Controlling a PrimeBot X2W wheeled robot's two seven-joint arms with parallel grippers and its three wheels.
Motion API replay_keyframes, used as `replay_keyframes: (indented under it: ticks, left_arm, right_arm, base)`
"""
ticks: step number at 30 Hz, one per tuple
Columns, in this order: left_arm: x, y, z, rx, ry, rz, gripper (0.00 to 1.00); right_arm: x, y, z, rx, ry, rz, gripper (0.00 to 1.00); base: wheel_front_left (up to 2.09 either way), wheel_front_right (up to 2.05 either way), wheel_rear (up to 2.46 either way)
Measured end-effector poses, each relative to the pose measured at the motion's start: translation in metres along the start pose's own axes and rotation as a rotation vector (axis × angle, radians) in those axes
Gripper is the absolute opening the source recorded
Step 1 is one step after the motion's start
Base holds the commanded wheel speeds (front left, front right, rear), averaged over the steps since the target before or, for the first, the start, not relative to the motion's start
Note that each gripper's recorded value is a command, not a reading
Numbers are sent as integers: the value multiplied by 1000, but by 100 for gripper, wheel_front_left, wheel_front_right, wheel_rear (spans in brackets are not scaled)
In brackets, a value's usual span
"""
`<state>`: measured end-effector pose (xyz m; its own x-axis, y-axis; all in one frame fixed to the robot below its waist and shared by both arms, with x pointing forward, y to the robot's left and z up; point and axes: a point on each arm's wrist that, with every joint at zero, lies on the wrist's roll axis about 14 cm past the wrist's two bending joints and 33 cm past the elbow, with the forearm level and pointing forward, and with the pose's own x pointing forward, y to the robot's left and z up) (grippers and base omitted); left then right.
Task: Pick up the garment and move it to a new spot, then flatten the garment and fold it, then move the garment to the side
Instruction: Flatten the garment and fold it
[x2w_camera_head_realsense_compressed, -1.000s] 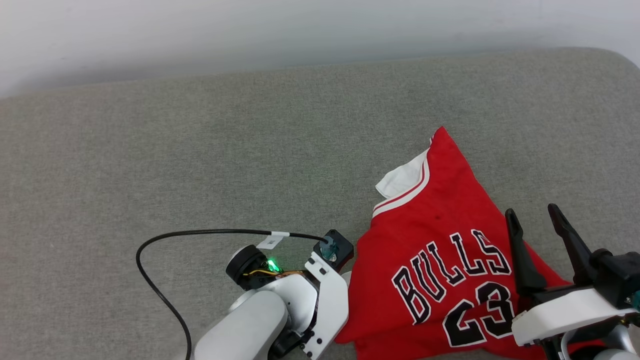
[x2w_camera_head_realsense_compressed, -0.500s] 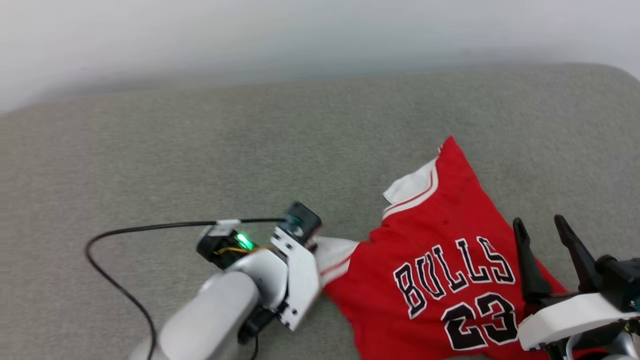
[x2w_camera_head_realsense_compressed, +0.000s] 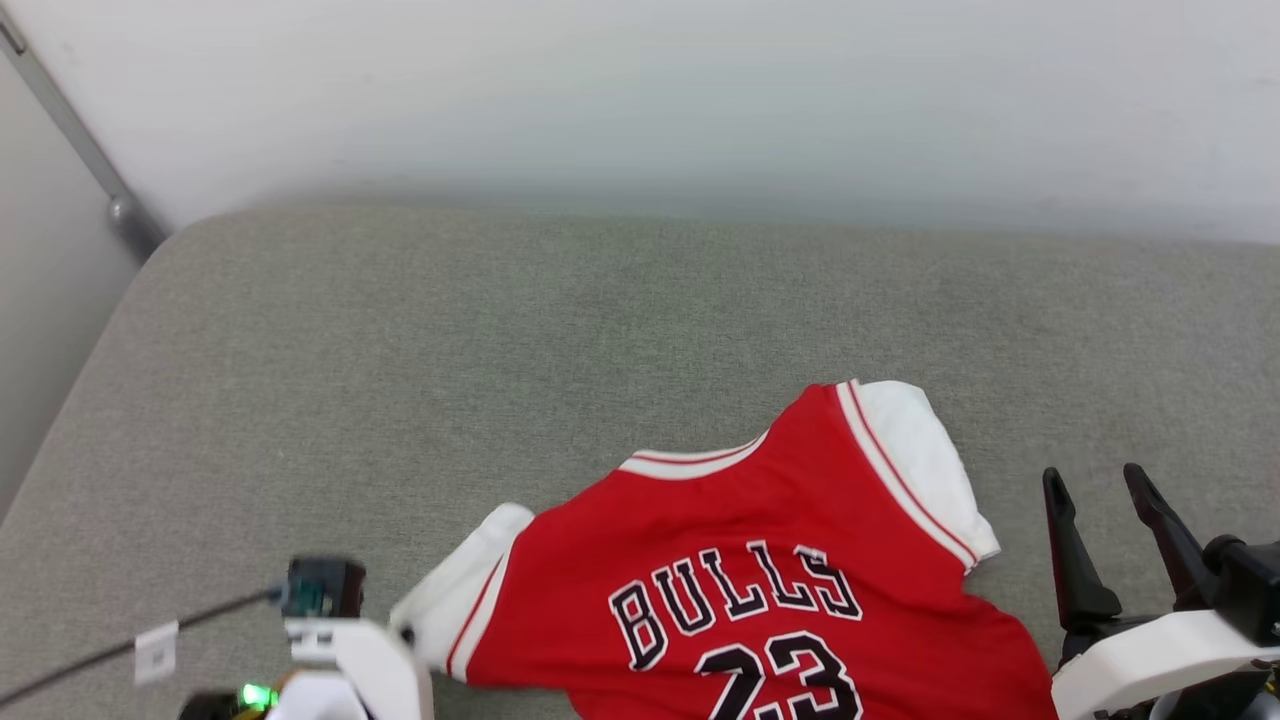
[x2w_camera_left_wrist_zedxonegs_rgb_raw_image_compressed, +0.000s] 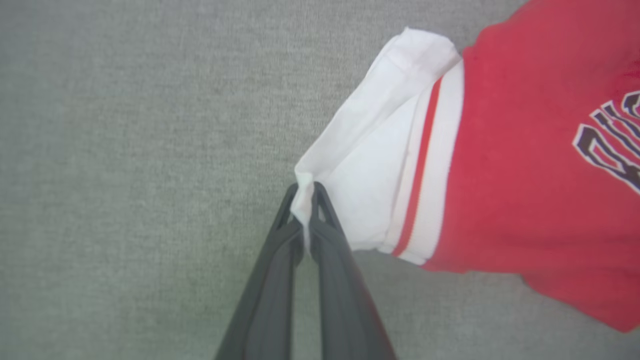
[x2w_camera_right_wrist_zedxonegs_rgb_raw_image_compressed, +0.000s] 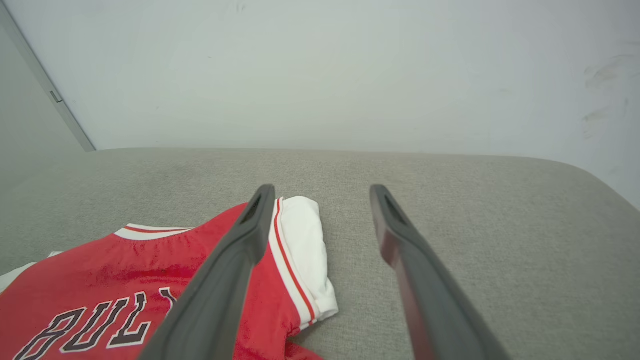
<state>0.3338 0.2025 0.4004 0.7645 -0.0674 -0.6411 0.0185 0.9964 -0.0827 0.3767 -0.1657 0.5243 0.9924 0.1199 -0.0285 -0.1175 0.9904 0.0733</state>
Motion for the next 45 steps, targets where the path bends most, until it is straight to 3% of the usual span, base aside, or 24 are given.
replay_keyframes:
  ticks: [3, 4, 5, 9, 19, 28, 31, 32, 34, 39, 45]
  left_arm:
    - [-10, 4, -30, -86, 42, 24, 2]
    - [-11, 3, -33, -110, 38, 31, 62]
    - [-13, 2, -35, -126, 29, 35, 100]
    - [-19, 1, -10, -132, -113, 44, 100]
    - [-50, -19, 99, -6, -620, 9, 100]
    - [-74, -31, 129, 5, -811, -7, 100]
    - [-77, -32, 129, 2, -822, -5, 100]
    - [-79, -32, 128, -6, -824, -3, 100]
    - [-78, -30, 126, -10, -817, 2, 100]
    - [-70, -29, 131, -16, -816, 4, 100]
    - [-52, -21, 131, -37, -795, 25, 100]
  right_arm:
    - [0, 2, 3, 3, -6, 6, 100]
    - [-1, 2, 3, 3, -6, 6, 100]
    - [-2, 2, 3, 4, -6, 6, 100]
    - [-8, -1, 5, 0, -6, -3, 100]
    - [-21, -8, 11, -4, -11, -29, 100]
    - [-29, -21, -4, 18, 63, -69, 100]
    - [-34, -38, -31, 33, 185, -119, 100]
    - [-33, -49, -54, 61, 295, -149, 100]
    - [-24, -48, -65, 80, 356, -137, 100]
    - [14, -29, -77, 93, 501, -45, 100]
    - [50, -6, -109, 6, 750, 78, 100]
  base:
    - [0, 0, 0]
    - [0, 0, 0]
    - [0, 0, 0]
    - [0, 0, 0]
    - [0, 0, 0]
    - [0, 0, 0]
    - [0, 0, 0]
    - [0, 0, 0]
    - [0, 0, 0]
    - [0, 0, 0]
    - [0, 0, 0]
